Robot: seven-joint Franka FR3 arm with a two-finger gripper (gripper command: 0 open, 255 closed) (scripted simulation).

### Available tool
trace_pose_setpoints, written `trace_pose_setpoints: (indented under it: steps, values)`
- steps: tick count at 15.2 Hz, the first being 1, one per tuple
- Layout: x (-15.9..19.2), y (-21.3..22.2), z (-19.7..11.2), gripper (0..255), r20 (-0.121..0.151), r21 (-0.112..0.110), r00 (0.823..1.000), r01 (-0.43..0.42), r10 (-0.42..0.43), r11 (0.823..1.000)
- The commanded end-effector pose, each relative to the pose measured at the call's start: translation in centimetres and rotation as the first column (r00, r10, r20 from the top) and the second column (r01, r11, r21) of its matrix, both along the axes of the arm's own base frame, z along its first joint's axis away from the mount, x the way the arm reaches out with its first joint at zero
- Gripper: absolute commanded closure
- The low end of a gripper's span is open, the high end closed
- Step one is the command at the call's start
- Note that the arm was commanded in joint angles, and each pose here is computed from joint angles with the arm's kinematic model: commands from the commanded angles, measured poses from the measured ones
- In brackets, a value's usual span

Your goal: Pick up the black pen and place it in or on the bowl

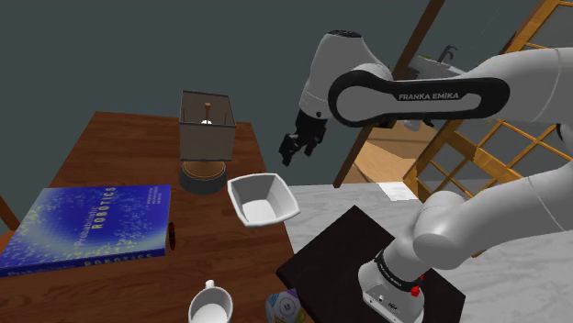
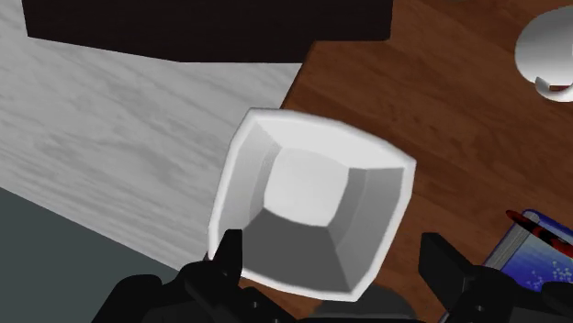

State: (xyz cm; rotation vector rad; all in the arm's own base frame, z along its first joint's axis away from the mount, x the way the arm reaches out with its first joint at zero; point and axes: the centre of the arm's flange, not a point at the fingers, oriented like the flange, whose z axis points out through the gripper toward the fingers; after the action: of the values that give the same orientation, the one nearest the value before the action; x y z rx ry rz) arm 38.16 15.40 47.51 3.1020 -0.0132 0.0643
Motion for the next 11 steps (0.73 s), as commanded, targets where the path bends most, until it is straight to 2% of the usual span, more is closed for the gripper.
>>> trace_pose_setpoints:
  steps: [1,11]
  values:
    - [1.0,2.2,-1.6,0,-0.004,0.005,1.0,0.008,-0.008,1.0]
    - [5.2,12.6,-8.3,0,-0.027,0.024,0.999,0.042,-0.041,0.999]
